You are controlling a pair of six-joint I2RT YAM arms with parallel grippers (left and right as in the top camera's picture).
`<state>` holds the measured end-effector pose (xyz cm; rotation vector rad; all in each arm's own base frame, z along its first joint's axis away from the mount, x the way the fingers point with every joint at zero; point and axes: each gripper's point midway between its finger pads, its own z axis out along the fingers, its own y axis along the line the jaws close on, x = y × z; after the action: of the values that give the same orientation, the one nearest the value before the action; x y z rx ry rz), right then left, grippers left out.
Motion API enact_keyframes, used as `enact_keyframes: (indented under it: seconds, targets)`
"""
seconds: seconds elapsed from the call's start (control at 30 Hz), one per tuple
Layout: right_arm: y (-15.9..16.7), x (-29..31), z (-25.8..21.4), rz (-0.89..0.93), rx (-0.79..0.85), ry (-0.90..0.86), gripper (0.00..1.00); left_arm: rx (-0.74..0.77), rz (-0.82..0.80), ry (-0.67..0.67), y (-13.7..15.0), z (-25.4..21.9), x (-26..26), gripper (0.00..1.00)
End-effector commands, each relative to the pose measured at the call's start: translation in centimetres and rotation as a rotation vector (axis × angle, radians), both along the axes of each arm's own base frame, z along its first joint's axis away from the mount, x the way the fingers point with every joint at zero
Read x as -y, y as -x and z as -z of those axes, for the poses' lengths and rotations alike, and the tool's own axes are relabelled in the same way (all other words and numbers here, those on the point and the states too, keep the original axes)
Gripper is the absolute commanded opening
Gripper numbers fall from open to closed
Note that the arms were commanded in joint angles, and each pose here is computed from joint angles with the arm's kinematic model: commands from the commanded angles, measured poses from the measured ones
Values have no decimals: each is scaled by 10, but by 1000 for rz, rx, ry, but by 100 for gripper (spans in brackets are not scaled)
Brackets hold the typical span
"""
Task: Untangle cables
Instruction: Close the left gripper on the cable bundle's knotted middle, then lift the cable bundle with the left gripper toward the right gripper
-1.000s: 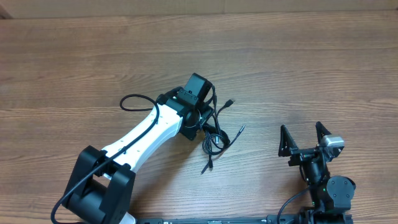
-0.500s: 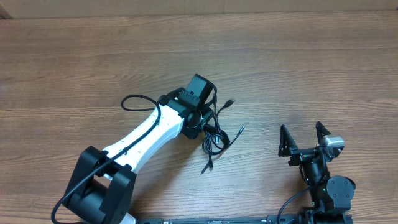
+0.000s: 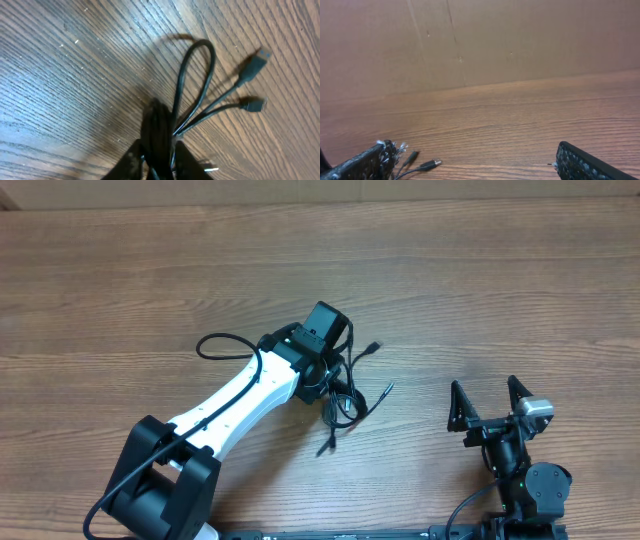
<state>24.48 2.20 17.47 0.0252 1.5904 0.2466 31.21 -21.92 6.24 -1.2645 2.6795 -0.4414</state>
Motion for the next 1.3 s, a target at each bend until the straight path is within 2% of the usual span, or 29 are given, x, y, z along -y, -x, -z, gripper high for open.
enact_keyframes:
  seconds: [0.0,0.1,0.27,0.43,0.67,0.87,0.97,1.13,1.27]
  targets:
    - [0,0,2,-3,4,-4,100,19,-8,-9,-6,-2,3,11]
    - [0,0,2,-3,4,-4,100,19,-8,-9,-6,-2,3,4]
    - [0,0,2,-3,4,-4,100,19,-5,-9,-6,-2,3,4]
    - [0,-1,2,-4,3,-8,100,43,110,-2,-7,-4,9,4]
    - [0,0,1,-1,-26,-217,100,301,594,112,-28,-40,54,4]
    - [4,-14,-4,-82,-45,-270,100,522,896,60,-30,-82,63,4]
    - [8,-16,-11,-86,-65,-275,100,641,1009,35,-28,-108,66,4]
    - [19,-16,-33,-83,-86,-277,100,820,1092,-10,-26,-152,67,4]
    - [30,-16,-57,-84,-78,-276,100,943,1173,12,-19,-180,75,4]
